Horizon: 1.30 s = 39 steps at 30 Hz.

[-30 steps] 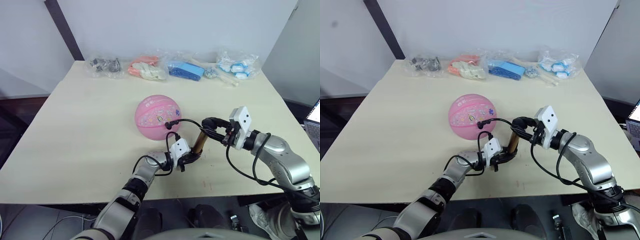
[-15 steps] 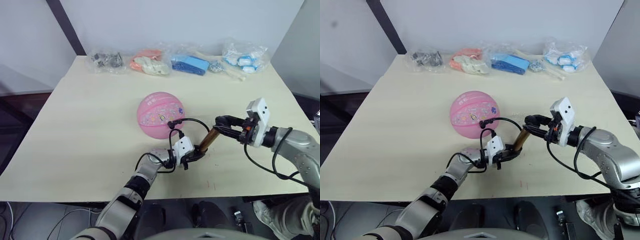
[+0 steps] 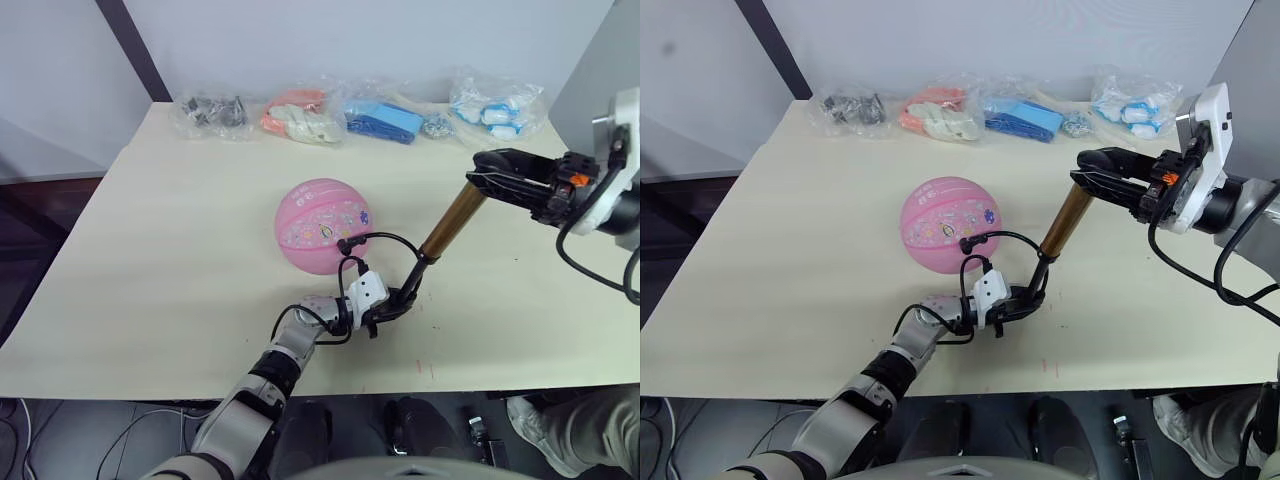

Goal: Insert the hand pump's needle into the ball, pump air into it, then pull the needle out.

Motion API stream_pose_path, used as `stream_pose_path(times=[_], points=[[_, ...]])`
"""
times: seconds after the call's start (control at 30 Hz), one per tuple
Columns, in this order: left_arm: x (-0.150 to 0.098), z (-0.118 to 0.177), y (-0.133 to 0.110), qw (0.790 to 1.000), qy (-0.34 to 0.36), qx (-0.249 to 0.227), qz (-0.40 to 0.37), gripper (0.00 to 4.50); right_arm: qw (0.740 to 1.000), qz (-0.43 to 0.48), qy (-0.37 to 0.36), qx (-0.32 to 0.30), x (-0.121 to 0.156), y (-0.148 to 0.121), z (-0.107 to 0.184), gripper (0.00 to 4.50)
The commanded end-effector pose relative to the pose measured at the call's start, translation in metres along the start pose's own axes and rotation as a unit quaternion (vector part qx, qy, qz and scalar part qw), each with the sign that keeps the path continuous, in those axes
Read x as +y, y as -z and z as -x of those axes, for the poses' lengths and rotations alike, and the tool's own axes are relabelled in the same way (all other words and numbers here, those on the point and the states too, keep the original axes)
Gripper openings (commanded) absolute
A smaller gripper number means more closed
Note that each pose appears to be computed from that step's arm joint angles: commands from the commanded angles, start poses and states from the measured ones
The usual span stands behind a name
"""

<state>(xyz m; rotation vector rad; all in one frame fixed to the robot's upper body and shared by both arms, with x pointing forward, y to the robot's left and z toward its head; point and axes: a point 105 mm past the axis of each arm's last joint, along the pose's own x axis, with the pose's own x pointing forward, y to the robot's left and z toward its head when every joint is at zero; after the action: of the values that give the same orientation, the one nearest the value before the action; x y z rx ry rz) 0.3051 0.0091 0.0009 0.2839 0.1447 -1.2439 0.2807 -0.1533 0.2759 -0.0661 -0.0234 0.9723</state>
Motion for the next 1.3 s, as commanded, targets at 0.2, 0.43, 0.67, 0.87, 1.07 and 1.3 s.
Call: stream_pose_path(times=[0.2,0.43,0.67,0.87,1.07,1.3], points=[[-0.022,0.032,0.079,0.987,0.000,0.137,0.086,1.11,0.996,0.002,0.025,0.080,-0.003,0.068,-0.012,1.64],[-0.023,0.033,0.079,0.987,-0.003,0.137,0.087,1.11,0.985,-0.070,0.017,0.159,0.013,0.168,-0.026,1.64],[-0.021,0.036,0.081,0.986,-0.008,0.140,0.088,1.11,0.971,-0.105,-0.011,0.216,0.041,0.231,-0.021,1.64],[-0.021,0.038,0.084,0.985,-0.008,0.144,0.089,1.11,0.990,-0.059,-0.003,0.130,0.018,0.163,-0.028,1.64],[-0.022,0.035,0.083,0.986,-0.006,0.142,0.089,1.11,0.999,-0.006,-0.005,0.038,0.004,0.073,-0.020,1.64],[-0.025,0.033,0.084,0.986,-0.002,0.142,0.092,1.11,0.999,0.035,-0.006,-0.026,0.004,-0.009,0.000,1.63]])
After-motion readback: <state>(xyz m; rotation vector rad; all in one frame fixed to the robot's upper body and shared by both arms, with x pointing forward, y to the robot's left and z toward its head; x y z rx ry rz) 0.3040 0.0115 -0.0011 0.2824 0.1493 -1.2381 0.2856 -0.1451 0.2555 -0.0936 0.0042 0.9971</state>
